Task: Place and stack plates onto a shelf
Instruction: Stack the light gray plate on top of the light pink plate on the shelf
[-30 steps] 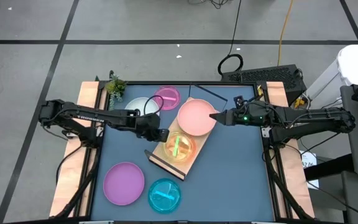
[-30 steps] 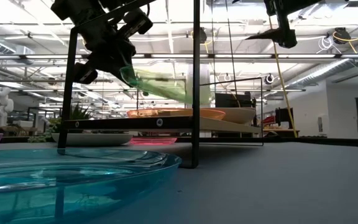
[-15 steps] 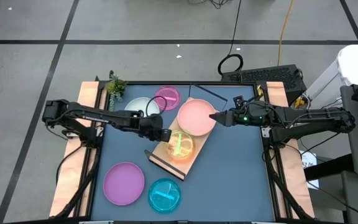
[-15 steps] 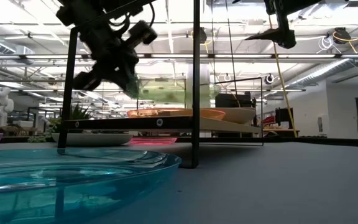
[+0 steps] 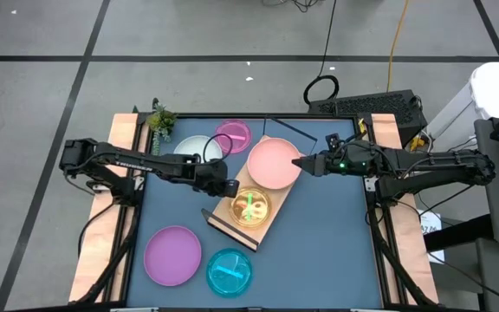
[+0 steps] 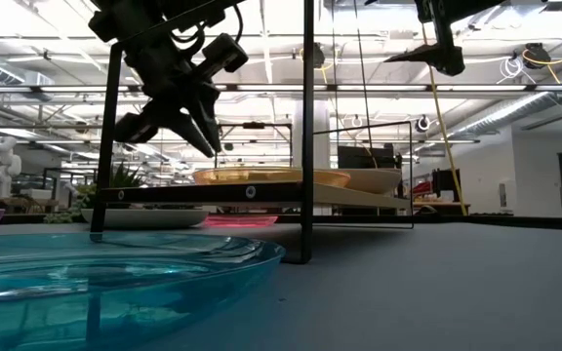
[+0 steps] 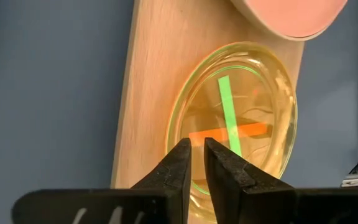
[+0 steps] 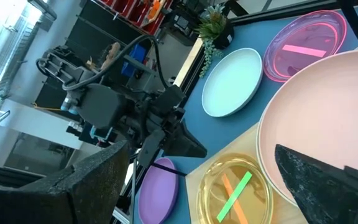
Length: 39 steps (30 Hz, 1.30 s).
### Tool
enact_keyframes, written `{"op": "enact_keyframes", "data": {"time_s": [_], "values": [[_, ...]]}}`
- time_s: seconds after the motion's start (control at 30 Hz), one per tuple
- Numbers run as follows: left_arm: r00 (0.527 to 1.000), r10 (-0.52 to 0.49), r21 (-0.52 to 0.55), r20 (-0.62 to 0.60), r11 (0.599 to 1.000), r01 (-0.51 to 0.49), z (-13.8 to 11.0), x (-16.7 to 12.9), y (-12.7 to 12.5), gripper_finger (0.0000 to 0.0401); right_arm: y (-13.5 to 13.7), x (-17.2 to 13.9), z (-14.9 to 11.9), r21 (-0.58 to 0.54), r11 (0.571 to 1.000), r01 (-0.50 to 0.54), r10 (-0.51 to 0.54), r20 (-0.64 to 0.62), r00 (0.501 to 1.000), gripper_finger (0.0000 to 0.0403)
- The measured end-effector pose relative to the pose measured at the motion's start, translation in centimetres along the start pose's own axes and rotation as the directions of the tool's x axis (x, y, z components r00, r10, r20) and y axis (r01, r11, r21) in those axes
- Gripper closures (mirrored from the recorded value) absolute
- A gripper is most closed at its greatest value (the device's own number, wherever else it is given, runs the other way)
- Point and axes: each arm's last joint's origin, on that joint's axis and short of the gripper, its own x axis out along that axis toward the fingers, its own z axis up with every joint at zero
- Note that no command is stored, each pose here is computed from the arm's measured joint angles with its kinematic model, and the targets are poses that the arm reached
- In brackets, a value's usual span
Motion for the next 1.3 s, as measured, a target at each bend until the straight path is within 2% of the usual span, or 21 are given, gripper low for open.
{"op": "enact_keyframes", "data": {"time_s": [0.13,0.43,0.53,0.6,0.7,0.83,1.0,1.13,1.3], "values": [[1.000,-0.008,0.012,0.002,1.000,0.008,0.0,-0.1,-0.1,0.0339,0.0,0.0,0.0,0.004,1.000,0.001,-0.001,-0.004,1.000,0.0023],[0.998,-0.052,-0.018,0.045,0.998,0.053,1.2,-2.3,0.1,0.0338,0.1,0.0,-0.2,0.054,0.998,-0.024,0.027,-0.053,0.998,0.0023],[0.997,-0.042,-0.087,0.066,0.995,0.047,2.0,-2.6,0.5,0.0338,0.1,0.0,-0.2,0.073,0.997,-0.036,0.042,-0.080,0.996,0.0023],[0.998,0.017,-0.159,0.053,0.987,-0.008,2.6,-2.9,1.4,0.0338,0.2,0.0,-0.3,0.077,0.996,-0.048,0.056,-0.103,0.993,0.0023],[0.998,0.067,-0.211,0.022,0.976,-0.061,3.4,-3.2,2.4,0.0338,0.2,0.0,-0.4,0.074,0.995,-0.067,0.078,-0.145,0.986,0.0023],[0.973,0.224,-0.292,-0.047,0.929,-0.228,3.8,-3.8,4.6,0.0338,0.3,-0.1,-0.6,0.055,0.994,-0.094,0.103,-0.191,0.976,0.0023],[0.923,0.363,-0.290,-0.125,0.877,-0.384,4.2,-4.6,6.7,0.0337,0.4,-0.1,-0.7,0.014,0.992,-0.129,0.129,-0.237,0.963,0.0023],[0.901,0.408,-0.302,-0.149,0.849,-0.434,4.9,-5.1,7.7,0.0304,0.4,-0.2,-0.8,0.025,0.988,-0.151,0.152,-0.275,0.949,0.0023],[0.906,0.403,-0.297,-0.131,0.856,-0.424,5.7,-5.6,8.3,0.0216,0.5,-0.3,-0.8,0.030,0.987,-0.159,0.161,-0.279,0.947,0.0023]]}}
